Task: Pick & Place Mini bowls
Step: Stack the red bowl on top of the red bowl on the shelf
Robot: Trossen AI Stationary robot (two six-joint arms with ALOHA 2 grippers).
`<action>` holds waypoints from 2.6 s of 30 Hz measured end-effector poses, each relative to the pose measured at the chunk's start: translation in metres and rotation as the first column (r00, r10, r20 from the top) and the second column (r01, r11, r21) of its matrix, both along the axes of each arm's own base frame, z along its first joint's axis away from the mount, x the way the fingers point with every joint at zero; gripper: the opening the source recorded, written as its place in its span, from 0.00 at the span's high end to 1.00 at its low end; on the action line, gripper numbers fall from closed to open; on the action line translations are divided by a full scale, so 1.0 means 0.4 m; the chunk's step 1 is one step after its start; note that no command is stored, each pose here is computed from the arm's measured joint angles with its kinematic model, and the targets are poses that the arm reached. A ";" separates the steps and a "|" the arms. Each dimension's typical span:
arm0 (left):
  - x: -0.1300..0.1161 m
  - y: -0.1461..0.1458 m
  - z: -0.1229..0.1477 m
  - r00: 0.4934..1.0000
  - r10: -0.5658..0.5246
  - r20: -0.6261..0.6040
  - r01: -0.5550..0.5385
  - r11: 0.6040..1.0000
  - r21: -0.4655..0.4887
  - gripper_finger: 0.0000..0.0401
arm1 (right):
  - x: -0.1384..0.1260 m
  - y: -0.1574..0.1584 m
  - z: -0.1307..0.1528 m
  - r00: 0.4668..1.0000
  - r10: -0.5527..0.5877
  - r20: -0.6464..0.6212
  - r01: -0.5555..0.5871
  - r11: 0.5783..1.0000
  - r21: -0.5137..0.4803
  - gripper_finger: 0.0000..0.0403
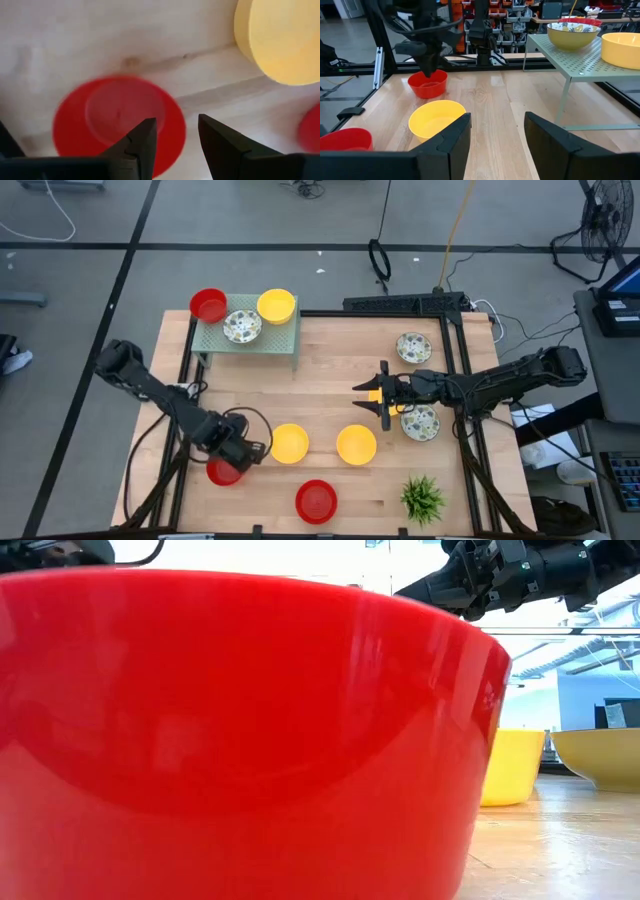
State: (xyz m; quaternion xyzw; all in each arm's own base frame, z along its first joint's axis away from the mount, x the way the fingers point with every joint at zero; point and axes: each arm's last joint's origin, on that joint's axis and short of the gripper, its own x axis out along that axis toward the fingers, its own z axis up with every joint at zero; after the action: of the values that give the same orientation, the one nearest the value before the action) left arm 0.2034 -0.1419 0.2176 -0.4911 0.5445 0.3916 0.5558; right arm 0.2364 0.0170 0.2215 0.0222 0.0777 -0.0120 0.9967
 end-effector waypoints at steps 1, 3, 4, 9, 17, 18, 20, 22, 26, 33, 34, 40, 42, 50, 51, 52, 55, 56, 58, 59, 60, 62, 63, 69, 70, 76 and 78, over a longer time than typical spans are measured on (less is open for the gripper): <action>0.003 -0.008 -0.008 1.000 0.010 -0.008 -0.010 1.000 -0.006 0.63 | 0.000 0.000 0.000 1.000 0.000 0.000 0.000 1.000 0.000 0.58; 0.009 -0.021 -0.025 0.999 0.019 -0.029 -0.019 1.000 -0.014 0.63 | 0.000 0.000 0.000 1.000 0.000 0.000 0.000 1.000 0.000 0.58; 0.012 -0.027 -0.031 1.000 0.016 -0.024 -0.017 1.000 -0.016 0.63 | 0.000 0.000 0.000 1.000 0.000 0.000 0.000 1.000 0.000 0.58; 0.038 -0.047 -0.057 1.000 0.014 0.008 -0.014 0.999 -0.036 0.63 | 0.000 0.000 0.000 1.000 0.000 0.000 0.000 1.000 0.000 0.58; 0.048 -0.054 -0.099 0.999 -0.014 -0.045 0.015 1.000 0.008 0.63 | 0.000 0.000 0.000 1.000 0.000 0.000 0.000 1.000 0.000 0.58; 0.047 -0.053 -0.102 0.998 -0.020 -0.056 0.021 1.000 0.016 0.63 | 0.000 0.000 0.000 1.000 0.000 0.000 0.000 1.000 0.000 0.58; 0.047 -0.053 -0.108 0.997 -0.023 -0.069 0.025 0.999 0.029 0.63 | 0.000 0.000 0.000 1.000 0.000 0.000 0.000 1.000 0.000 0.58; 0.048 -0.052 -0.114 0.997 -0.038 -0.064 0.042 0.997 0.059 0.63 | 0.000 0.000 0.000 1.000 0.000 0.000 0.000 1.000 0.000 0.58; 0.050 -0.050 -0.112 0.996 -0.094 -0.006 0.093 0.986 0.137 0.63 | 0.000 0.000 0.000 1.000 0.000 0.000 0.000 1.000 0.000 0.58; 0.052 -0.048 -0.112 0.993 -0.116 0.011 0.112 0.978 0.174 0.63 | 0.000 0.000 0.000 1.000 0.000 0.000 0.000 1.000 0.000 0.58; 0.052 -0.048 -0.112 0.993 -0.114 0.011 0.111 0.978 0.174 0.63 | 0.000 0.000 0.000 1.000 0.000 0.000 0.000 1.000 0.000 0.58; 0.050 -0.048 -0.112 0.995 -0.100 0.002 0.098 0.982 0.160 0.71 | 0.000 0.000 0.000 1.000 0.000 0.000 0.000 1.000 0.000 0.58; 0.050 -0.048 -0.112 0.995 -0.095 0.002 0.093 0.983 0.160 0.76 | 0.000 0.000 0.000 1.000 0.000 0.000 0.000 1.000 0.000 0.58; 0.049 -0.047 -0.110 0.994 -0.109 -0.005 0.108 0.981 0.163 0.98 | 0.000 0.000 0.000 1.000 0.000 0.000 0.000 1.000 0.000 0.58; 0.048 -0.046 -0.110 0.994 -0.111 -0.008 0.111 0.980 0.165 0.97 | 0.000 0.000 0.000 1.000 0.000 0.000 0.000 1.000 0.000 0.58; 0.047 -0.046 -0.110 0.993 -0.113 -0.011 0.114 0.980 0.166 0.97 | 0.000 0.000 0.000 1.000 0.000 0.000 0.000 1.000 0.000 0.58; 0.046 -0.044 -0.110 0.990 -0.137 -0.023 0.139 0.975 0.173 0.97 | 0.000 0.000 0.000 1.000 0.000 0.000 0.000 1.000 0.000 0.58; 0.045 -0.044 -0.110 0.987 -0.159 -0.026 0.161 0.971 0.176 0.98 | 0.000 0.000 0.000 1.000 0.000 0.000 0.000 1.000 0.000 0.58; 0.046 -0.043 -0.110 0.980 -0.198 -0.029 0.200 0.963 0.179 0.99 | 0.000 0.000 0.000 1.000 0.000 0.000 0.000 1.000 0.000 0.58; 0.046 -0.042 -0.110 0.976 -0.215 -0.031 0.217 0.959 0.182 0.98 | 0.000 0.000 0.000 1.000 0.000 0.000 0.000 1.000 0.000 0.58; 0.047 -0.039 -0.110 0.973 -0.227 -0.035 0.229 0.955 0.188 0.98 | 0.000 0.000 0.000 1.000 0.000 -0.001 0.000 1.000 0.000 0.58; 0.051 -0.031 -0.110 0.972 -0.233 -0.039 0.236 0.950 0.204 0.98 | 0.000 0.000 0.000 1.000 0.000 0.000 0.000 1.000 0.000 0.58; 0.054 -0.026 -0.110 0.970 -0.240 -0.038 0.243 0.946 0.214 0.98 | 0.000 0.000 0.000 1.000 0.000 0.000 0.000 1.000 0.000 0.58; 0.075 0.001 -0.083 0.956 -0.292 0.010 0.277 0.918 0.285 0.98 | 0.000 0.000 0.000 1.000 0.000 0.000 0.000 1.000 0.000 0.58; 0.076 0.005 -0.074 0.952 -0.307 0.023 0.286 0.909 0.303 0.98 | 0.000 0.000 0.000 1.000 0.000 0.000 0.000 1.000 0.000 0.58; 0.089 0.031 0.005 0.916 -0.376 0.138 0.283 0.852 0.440 0.98 | 0.000 0.000 0.000 1.000 0.000 0.000 0.000 1.000 0.000 0.58; 0.092 0.040 0.036 0.894 -0.415 0.166 0.284 0.815 0.506 0.98 | 0.000 0.000 0.000 1.000 0.000 0.000 0.000 1.000 0.000 0.58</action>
State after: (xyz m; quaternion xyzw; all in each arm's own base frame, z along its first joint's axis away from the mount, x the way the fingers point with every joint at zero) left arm 0.2403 -0.1260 0.2320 -0.2809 0.4343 0.3311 0.7892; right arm 0.2364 0.0170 0.2214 0.0222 0.0779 -0.0120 0.9966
